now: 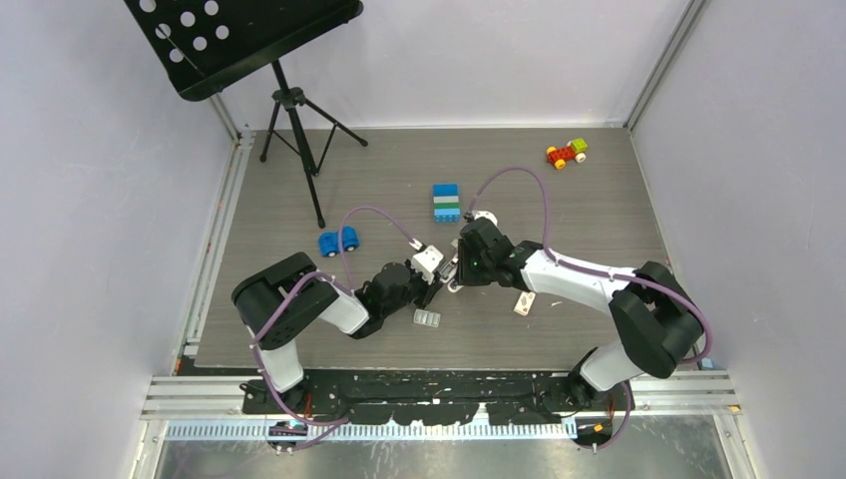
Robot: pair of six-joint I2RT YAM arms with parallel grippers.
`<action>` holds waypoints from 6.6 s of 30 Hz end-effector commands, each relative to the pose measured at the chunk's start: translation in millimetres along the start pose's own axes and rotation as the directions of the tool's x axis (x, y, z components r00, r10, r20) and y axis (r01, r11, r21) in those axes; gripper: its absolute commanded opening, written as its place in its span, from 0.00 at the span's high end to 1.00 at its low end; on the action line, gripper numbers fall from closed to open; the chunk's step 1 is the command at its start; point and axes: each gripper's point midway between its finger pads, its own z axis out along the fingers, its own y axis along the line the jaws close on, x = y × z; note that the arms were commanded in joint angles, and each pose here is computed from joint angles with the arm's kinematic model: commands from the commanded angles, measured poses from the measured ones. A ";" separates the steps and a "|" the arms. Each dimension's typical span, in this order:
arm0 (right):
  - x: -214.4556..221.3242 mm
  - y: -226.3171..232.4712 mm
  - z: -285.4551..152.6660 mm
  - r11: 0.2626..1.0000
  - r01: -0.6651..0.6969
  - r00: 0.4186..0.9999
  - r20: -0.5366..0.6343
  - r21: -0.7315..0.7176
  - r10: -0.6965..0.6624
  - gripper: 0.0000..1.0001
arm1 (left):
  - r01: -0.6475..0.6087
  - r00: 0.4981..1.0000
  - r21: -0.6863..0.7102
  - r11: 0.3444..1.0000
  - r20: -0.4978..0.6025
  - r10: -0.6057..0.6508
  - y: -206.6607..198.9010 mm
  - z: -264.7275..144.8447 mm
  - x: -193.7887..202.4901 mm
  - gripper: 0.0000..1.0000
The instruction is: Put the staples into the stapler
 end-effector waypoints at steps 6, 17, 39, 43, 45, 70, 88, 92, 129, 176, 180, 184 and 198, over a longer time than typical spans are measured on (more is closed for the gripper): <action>-44.2 18.2 -53.0 0.999 -0.003 0.991 0.135 -0.038 0.008 0.67 | 0.005 0.998 -0.036 0.999 0.068 -0.003 7.2 2.5 -19.5 0.72; -72.0 10.1 -97.9 1.000 0.007 0.969 0.246 0.007 -0.008 0.58 | 0.022 0.997 -0.043 0.999 0.077 -0.019 7.8 -8.0 -31.6 0.56; -68.2 -83.2 -235.0 0.966 -0.114 0.875 0.484 0.233 -0.013 0.13 | 0.000 0.933 -0.168 0.986 -0.355 -0.061 19.8 -3.0 -58.1 0.19; -66.2 -101.9 -261.1 0.950 -0.145 0.850 0.526 0.276 -0.023 0.10 | 0.006 0.919 -0.152 0.988 -0.388 -0.065 15.8 2.4 -55.1 0.27; -65.6 -109.5 -271.6 0.942 -0.157 0.840 0.542 0.296 -0.030 0.09 | 0.008 0.915 -0.151 0.989 -0.398 -0.068 15.0 4.3 -54.4 0.30; -52.4 -143.5 -289.3 0.905 -0.203 0.799 0.597 0.373 -0.067 0.01 | 0.011 0.888 -0.116 0.993 -0.456 -0.063 7.7 18.6 -55.4 0.56; -51.5 -142.4 -282.8 0.906 -0.191 0.806 0.587 0.379 -0.075 0.00 | 0.023 0.841 -0.120 0.992 -0.535 -0.085 6.0 20.5 -17.4 0.80; -51.5 -141.3 -281.3 0.907 -0.188 0.809 0.584 0.376 -0.075 0.00 | 0.023 0.832 -0.127 0.992 -0.547 -0.090 6.8 22.5 -8.6 0.80; -50.4 -135.5 -272.3 0.915 -0.159 0.828 0.555 0.372 -0.081 0.00 | 0.028 0.822 -0.406 0.913 -0.511 -0.252 93.2 -49.3 -48.5 0.28; -49.1 -133.1 -271.6 0.925 -0.149 0.824 0.561 0.348 -0.078 0.01 | 0.205 0.783 -0.386 0.899 -0.487 -0.387 -46.6 -77.6 6.5 0.54; -48.9 -133.5 -270.8 0.924 -0.149 0.826 0.558 0.353 -0.080 0.01 | 0.204 0.776 -0.385 0.900 -0.498 -0.388 -48.0 -75.3 12.4 0.55; -49.1 -133.2 -269.6 0.923 -0.146 0.829 0.554 0.357 -0.083 0.00 | 0.198 0.770 -0.387 0.901 -0.508 -0.387 -48.1 -74.7 17.5 0.55; -49.2 -133.1 -269.0 0.922 -0.145 0.830 0.552 0.359 -0.084 0.01 | 0.185 0.758 -0.389 0.903 -0.528 -0.383 -51.5 -74.6 26.3 0.54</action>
